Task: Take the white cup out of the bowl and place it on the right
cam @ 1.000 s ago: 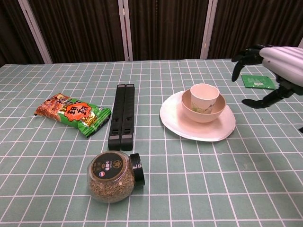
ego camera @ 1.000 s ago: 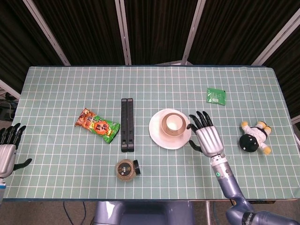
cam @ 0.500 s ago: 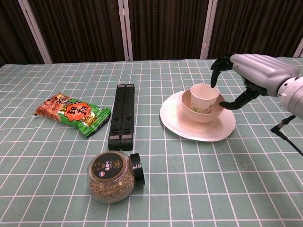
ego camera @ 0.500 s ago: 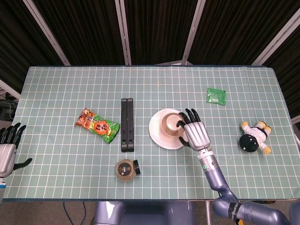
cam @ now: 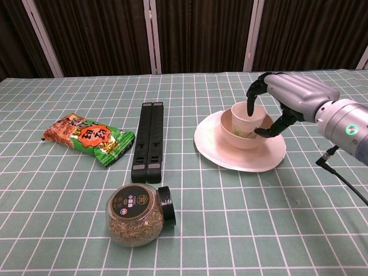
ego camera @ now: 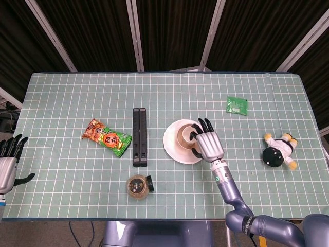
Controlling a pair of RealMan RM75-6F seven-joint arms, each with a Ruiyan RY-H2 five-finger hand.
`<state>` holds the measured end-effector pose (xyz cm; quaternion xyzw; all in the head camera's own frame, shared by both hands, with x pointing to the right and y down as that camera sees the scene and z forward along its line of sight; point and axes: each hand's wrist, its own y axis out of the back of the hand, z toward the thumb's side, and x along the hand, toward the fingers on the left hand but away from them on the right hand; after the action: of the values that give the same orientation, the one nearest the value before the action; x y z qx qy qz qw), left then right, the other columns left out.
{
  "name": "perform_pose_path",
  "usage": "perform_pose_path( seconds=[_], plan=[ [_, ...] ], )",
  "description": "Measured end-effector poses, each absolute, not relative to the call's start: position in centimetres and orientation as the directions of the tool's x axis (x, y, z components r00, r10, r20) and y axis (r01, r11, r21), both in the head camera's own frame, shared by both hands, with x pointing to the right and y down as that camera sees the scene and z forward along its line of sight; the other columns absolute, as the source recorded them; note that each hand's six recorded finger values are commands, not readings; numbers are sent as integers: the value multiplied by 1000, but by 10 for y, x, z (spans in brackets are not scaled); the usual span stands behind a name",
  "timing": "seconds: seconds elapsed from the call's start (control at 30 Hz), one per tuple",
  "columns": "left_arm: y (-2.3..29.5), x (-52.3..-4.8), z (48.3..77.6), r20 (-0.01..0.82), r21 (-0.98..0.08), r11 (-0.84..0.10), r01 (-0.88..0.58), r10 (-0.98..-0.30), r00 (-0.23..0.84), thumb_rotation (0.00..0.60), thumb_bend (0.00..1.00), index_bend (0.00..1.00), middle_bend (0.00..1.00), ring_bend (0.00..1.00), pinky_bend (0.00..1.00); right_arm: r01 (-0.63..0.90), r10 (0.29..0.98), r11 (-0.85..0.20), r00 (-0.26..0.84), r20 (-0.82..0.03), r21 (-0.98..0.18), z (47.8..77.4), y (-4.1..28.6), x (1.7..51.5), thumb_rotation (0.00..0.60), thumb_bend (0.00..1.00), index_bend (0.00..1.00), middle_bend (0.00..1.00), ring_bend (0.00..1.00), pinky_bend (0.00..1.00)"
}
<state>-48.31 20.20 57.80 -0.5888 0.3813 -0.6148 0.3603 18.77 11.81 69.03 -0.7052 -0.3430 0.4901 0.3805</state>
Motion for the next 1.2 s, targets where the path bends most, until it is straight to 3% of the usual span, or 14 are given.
perform_pose_path(
  seconds=[0.63, 1.0, 1.2],
  plan=[
    [202, -483, 578, 451, -892, -451, -15, -891, -42, 600, 0, 0, 0, 0, 0, 118, 857, -479, 280, -433, -870, 711, 116, 174, 600, 372, 603, 259, 0, 0],
    [202, -482, 579, 455, -891, -455, -8, -890, -38, 600, 0, 0, 0, 0, 0, 152, 893, -393, 298, -337, -907, 677, 107, 175, 600, 371, 624, 266, 0, 0],
    [203, -481, 579, 452, -892, -452, -6, -891, -38, 600, 0, 0, 0, 0, 0, 118, 920, -331, 261, -293, -936, 650, 101, 209, 600, 367, 627, 266, 0, 0]
  ],
)
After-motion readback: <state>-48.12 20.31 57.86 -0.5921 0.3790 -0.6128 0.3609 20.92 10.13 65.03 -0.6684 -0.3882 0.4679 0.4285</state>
